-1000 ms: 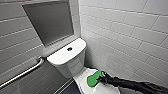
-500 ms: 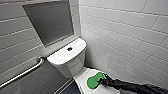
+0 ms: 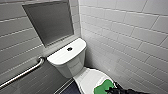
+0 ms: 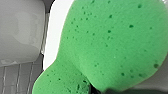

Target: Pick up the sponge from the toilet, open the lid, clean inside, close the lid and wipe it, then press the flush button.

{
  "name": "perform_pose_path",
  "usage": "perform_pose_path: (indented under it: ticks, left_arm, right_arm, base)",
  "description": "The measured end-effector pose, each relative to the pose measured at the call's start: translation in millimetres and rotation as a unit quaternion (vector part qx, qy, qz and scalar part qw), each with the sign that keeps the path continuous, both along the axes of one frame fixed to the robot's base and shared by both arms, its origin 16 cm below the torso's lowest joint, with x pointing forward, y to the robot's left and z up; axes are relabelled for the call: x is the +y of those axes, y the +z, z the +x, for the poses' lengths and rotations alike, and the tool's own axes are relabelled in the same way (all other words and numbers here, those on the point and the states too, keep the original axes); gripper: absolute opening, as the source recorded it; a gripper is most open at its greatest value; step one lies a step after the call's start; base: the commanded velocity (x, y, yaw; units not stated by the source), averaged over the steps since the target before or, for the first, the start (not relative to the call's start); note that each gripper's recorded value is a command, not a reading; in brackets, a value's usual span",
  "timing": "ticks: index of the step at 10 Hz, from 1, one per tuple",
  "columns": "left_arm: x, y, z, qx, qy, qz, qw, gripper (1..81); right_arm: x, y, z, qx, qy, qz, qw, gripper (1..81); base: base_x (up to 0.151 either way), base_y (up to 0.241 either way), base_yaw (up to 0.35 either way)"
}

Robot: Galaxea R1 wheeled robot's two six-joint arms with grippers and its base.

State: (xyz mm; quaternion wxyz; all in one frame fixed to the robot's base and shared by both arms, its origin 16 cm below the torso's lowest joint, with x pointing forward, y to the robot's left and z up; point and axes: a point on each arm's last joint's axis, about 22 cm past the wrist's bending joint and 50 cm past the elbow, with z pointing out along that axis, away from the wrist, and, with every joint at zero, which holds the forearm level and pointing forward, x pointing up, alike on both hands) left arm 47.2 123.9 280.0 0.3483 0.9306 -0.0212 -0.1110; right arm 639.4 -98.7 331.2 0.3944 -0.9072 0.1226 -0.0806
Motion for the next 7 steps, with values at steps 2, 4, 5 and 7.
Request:
perform_pose_path:
  ticks: [2, 4, 5, 7]
  left_arm:
    - [0.0, 0.0, 0.0, 0.000, 0.000, 0.000, 1.0000, 81.1]
    - [0.0, 0.0, 0.0, 0.000, 0.000, 0.000, 1.0000, 81.1]
    - [0.0, 0.0, 0.0, 0.000, 0.000, 0.000, 1.0000, 81.1]
    - [0.0, 0.0, 0.0, 0.000, 0.000, 0.000, 1.0000, 81.1]
  right_arm:
    - [-41.1, -1.4, -27.3, 0.014, -0.007, -0.007, 0.9999, 1.0]
    - [-83.3, -1.3, -54.3, 0.027, -0.018, -0.016, 0.9994, 1.0]
    - [-103.7, 1.2, -64.9, 0.032, -0.021, -0.023, 0.9990, 1.0]
    - [-143.4, 6.3, -92.2, 0.048, -0.028, -0.038, 0.9977, 1.0]
  base:
    - [0.000, 0.000, 0.000]
    - [0.000, 0.000, 0.000]
    - [0.000, 0.000, 0.000]
    - [0.000, 0.000, 0.000]
